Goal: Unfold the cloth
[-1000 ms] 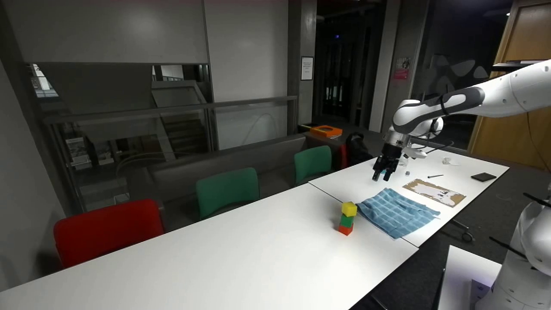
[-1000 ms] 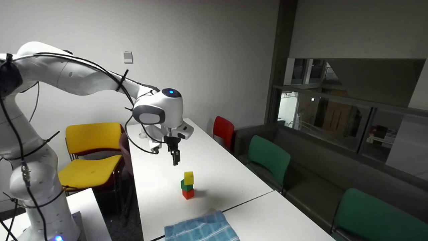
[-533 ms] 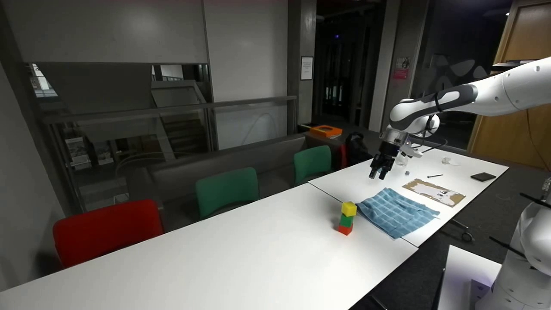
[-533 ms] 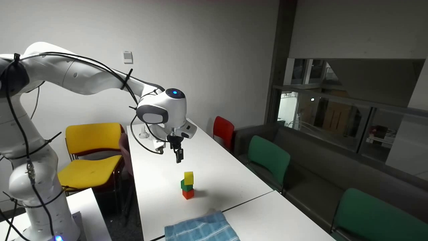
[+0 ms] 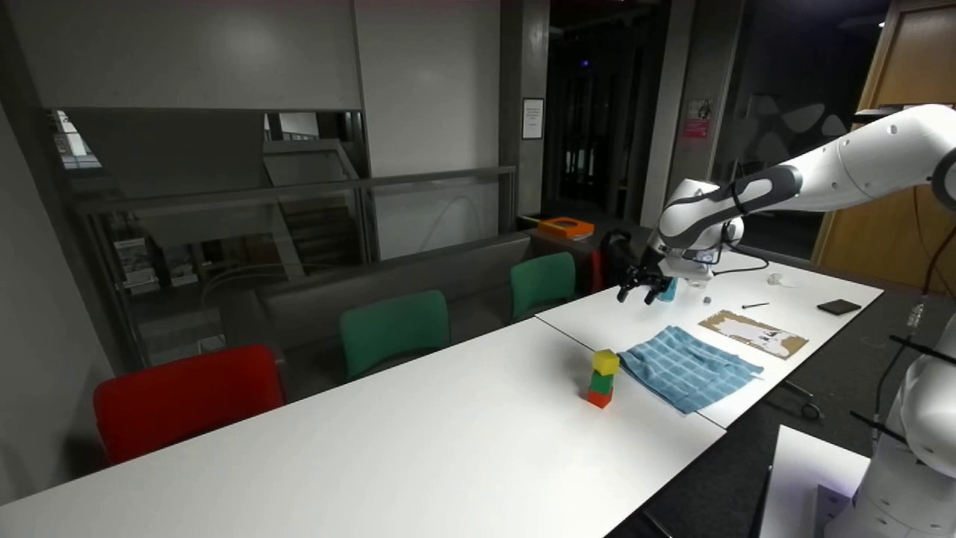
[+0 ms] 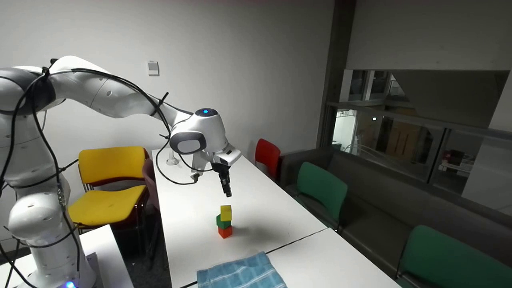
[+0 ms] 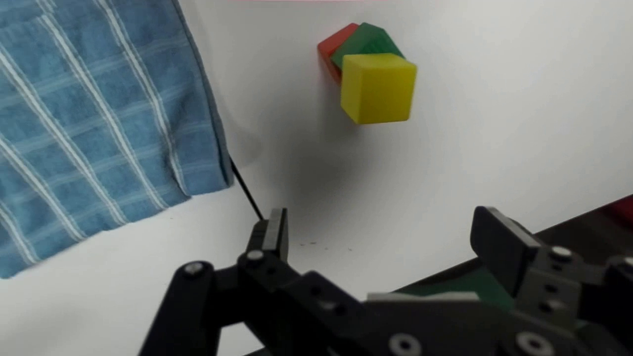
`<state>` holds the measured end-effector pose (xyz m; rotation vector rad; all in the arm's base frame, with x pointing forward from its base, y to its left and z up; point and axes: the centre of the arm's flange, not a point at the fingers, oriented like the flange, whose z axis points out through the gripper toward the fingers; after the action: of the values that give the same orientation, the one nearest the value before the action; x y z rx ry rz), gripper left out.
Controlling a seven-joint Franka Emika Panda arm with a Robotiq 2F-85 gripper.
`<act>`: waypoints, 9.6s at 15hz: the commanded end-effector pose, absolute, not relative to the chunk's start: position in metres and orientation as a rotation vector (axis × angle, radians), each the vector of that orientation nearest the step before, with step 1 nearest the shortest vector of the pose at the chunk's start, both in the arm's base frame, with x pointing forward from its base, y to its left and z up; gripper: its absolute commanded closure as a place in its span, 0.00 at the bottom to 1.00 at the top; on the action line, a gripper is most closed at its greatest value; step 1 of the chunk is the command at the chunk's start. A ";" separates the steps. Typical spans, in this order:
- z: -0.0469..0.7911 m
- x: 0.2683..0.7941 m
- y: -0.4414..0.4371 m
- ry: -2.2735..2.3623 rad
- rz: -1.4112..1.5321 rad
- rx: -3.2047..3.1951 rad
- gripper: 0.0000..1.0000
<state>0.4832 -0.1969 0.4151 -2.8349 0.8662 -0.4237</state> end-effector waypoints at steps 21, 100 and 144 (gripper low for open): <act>0.309 0.509 -0.293 0.972 0.348 -3.044 0.00; 0.217 0.583 -0.279 1.095 0.297 -3.091 0.00; 0.197 0.565 -0.314 1.434 0.462 -3.272 0.99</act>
<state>0.5811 -0.3140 0.1611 -3.2050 1.3102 0.4420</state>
